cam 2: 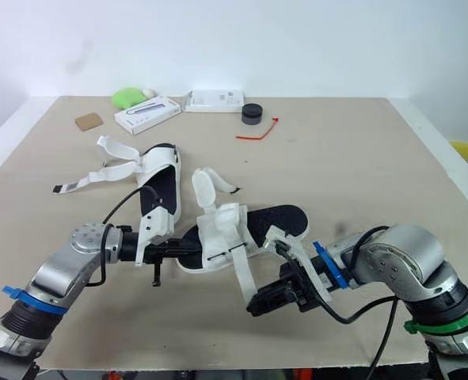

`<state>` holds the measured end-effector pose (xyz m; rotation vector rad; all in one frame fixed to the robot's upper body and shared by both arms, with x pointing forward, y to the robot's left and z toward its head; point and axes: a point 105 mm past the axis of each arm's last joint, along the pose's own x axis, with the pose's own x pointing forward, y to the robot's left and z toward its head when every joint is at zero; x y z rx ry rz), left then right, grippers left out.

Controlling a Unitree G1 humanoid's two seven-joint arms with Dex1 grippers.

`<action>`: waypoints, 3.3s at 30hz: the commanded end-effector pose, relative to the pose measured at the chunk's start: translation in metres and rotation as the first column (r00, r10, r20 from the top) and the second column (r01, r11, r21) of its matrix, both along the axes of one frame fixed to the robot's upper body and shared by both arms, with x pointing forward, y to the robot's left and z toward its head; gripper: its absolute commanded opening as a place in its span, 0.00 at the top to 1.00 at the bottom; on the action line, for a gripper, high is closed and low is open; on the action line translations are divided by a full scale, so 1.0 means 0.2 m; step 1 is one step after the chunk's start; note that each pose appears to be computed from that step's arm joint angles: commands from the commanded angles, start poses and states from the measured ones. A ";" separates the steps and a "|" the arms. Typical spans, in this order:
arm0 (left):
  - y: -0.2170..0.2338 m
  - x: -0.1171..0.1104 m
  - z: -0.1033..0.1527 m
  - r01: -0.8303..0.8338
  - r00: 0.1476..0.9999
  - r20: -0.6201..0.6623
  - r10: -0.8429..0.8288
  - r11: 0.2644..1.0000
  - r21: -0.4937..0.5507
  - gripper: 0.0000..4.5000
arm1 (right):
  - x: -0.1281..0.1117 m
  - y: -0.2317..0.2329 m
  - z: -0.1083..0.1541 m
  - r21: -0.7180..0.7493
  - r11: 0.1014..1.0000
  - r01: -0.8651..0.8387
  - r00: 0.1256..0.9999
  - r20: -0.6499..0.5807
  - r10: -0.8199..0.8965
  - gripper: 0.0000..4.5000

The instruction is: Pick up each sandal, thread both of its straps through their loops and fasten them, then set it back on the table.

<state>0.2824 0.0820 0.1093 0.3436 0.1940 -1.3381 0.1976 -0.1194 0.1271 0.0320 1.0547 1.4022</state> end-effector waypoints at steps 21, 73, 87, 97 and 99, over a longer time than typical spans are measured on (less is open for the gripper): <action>-0.01 -0.02 -0.04 0.011 1.000 -0.006 -0.011 1.000 0.021 1.00 | -0.11 -0.04 0.04 0.063 0.993 -0.099 0.993 -0.061 0.102 0.43; 0.00 -0.01 -0.04 0.001 1.000 -0.015 -0.001 1.000 0.019 1.00 | 0.08 0.09 0.02 -0.512 0.551 -0.660 -0.475 0.852 0.222 0.85; 0.00 -0.01 -0.05 0.003 1.000 -0.021 -0.002 1.000 0.018 1.00 | 0.11 -0.02 -0.07 -0.516 0.584 -0.626 -0.419 0.855 0.306 0.70; -0.01 -0.01 -0.05 0.001 1.000 -0.025 -0.001 1.000 0.011 1.00 | 0.17 0.04 0.05 -0.578 0.595 -0.558 -0.608 0.773 0.181 0.32; -0.01 0.00 -0.05 0.000 1.000 -0.023 0.000 1.000 0.010 1.00 | 0.18 0.06 0.04 -0.593 0.590 -0.548 -0.621 0.761 0.188 0.32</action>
